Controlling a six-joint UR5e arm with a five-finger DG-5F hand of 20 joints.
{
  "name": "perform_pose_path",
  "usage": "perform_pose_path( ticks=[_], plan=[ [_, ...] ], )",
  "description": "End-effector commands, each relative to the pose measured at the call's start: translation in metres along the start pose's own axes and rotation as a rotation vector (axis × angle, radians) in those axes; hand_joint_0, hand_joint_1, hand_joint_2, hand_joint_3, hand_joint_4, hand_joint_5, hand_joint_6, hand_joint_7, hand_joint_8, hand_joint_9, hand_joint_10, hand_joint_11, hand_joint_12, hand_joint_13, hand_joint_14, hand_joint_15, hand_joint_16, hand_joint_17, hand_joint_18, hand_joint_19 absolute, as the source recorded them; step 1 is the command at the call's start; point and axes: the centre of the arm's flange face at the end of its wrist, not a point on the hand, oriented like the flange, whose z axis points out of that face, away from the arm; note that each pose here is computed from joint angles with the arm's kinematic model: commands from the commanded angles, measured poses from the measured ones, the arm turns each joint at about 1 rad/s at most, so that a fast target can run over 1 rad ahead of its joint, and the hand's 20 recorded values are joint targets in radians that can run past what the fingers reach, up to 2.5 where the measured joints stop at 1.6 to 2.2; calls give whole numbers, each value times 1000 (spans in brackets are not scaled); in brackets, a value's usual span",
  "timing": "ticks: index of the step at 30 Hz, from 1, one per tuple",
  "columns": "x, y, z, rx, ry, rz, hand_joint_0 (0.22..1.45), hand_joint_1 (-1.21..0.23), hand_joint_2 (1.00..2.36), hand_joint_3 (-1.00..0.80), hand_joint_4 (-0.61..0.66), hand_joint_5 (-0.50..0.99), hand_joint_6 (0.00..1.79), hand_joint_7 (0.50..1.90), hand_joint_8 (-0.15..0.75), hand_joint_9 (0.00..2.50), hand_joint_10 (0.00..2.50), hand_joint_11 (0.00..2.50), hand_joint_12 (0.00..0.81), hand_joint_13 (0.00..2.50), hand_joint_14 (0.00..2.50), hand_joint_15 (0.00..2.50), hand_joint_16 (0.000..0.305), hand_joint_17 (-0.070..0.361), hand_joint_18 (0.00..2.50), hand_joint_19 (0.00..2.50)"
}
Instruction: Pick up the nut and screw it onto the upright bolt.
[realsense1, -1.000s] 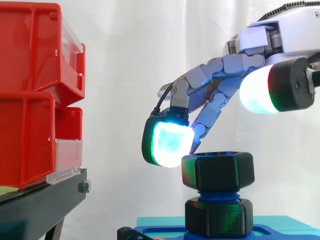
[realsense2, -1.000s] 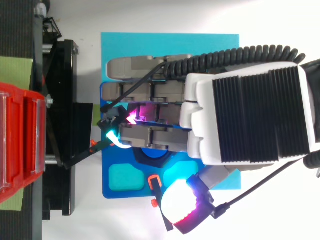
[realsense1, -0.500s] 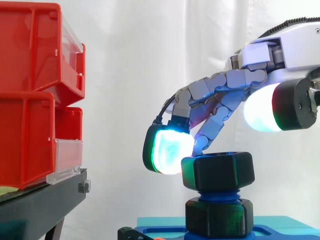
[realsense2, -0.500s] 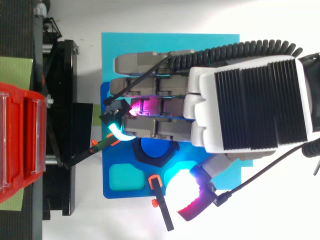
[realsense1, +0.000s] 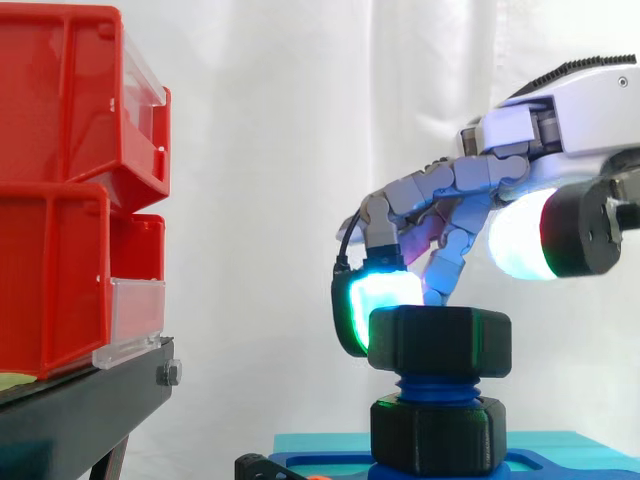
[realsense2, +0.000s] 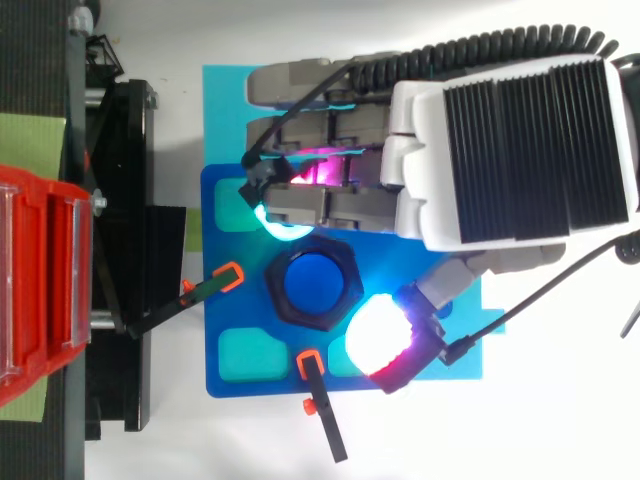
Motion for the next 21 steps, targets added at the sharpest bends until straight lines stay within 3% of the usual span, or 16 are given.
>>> perform_pose_path(
  ticks=[1,3,6,7,9,10,17,18,21],
  plan=[
    [0,-6,-3,0,0,0,554,-253,1000,-500,135,42,590,1294,251,1031,0,0,181,587,0,0,10,23,204,0],
    [0,-8,-4,0,1,1,557,-268,1000,-500,114,44,632,1209,249,1122,0,0,160,656,0,0,8,19,270,0],
    [-3,-11,-5,2,-4,-1,558,-272,1000,-500,122,46,635,1207,243,1163,0,0,154,678,0,0,7,15,303,0],
    [-4,-11,-5,0,-7,-3,558,-272,1000,-500,123,46,627,1224,243,1165,0,0,155,678,0,0,7,15,302,0],
    [-11,-16,-6,-1,-19,-15,554,-259,1000,-500,156,42,501,1435,252,1162,0,0,169,638,0,0,8,18,256,0],
    [-15,-17,-6,-2,-25,-21,554,-257,1000,-500,154,39,501,1426,255,1160,0,0,169,633,0,0,8,18,249,0],
    [-40,-16,-6,-3,-40,-39,538,-221,1000,-500,260,-54,504,978,260,1017,0,0,211,565,0,0,13,30,163,0],
    [-46,-13,-5,-6,-46,-45,537,-221,1000,-500,264,-59,504,962,260,1012,0,0,212,564,0,0,14,31,158,0],
    [-48,-12,-4,-4,-52,-45,534,-213,1000,-500,259,-62,504,885,253,990,0,0,223,538,0,0,16,35,135,0]
  ],
)
